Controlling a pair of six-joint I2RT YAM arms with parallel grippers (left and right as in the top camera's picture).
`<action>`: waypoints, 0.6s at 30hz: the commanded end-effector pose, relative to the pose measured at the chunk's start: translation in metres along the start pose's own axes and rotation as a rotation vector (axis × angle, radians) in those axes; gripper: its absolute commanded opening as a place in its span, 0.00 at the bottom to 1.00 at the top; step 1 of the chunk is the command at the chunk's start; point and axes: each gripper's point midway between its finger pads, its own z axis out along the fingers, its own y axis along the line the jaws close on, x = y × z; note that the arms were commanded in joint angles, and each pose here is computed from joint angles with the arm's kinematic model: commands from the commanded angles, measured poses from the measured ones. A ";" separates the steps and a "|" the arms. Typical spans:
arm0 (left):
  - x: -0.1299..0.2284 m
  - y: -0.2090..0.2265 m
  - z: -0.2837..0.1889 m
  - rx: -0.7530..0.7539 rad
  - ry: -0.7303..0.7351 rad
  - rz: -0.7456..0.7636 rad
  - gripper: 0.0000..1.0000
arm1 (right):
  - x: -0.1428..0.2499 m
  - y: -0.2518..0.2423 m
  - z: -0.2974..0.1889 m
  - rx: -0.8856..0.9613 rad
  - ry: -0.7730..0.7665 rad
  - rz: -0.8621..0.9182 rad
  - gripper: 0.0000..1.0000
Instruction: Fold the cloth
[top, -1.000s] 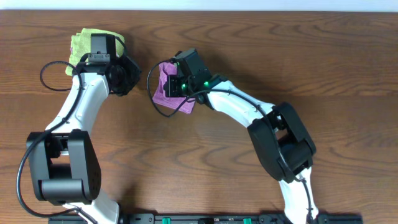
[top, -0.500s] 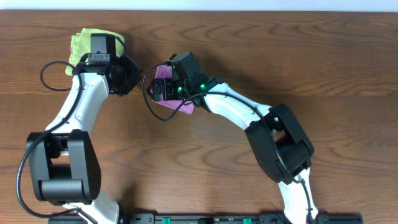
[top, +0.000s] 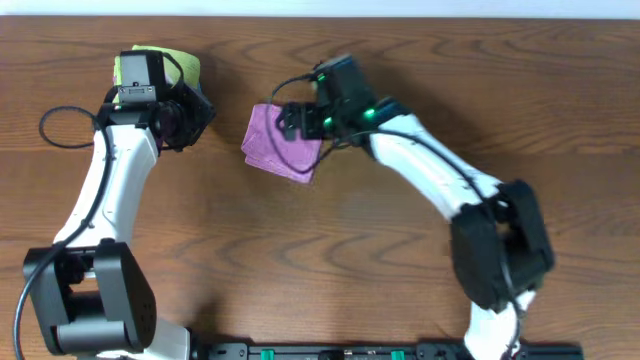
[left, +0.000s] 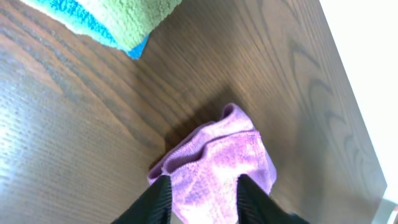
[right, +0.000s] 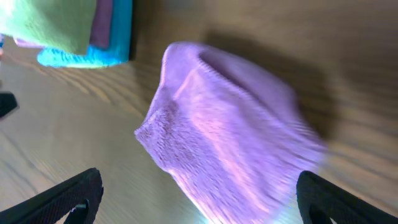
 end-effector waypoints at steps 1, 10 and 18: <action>-0.003 -0.007 -0.013 0.016 -0.008 0.013 0.45 | -0.024 -0.005 -0.043 0.025 -0.067 -0.074 0.99; 0.021 0.009 -0.020 -0.044 0.080 -0.025 0.53 | 0.026 -0.048 -0.154 0.245 0.090 -0.253 0.99; 0.050 0.014 -0.019 -0.086 0.174 -0.054 0.52 | 0.118 -0.100 -0.234 0.299 -0.032 -0.148 0.99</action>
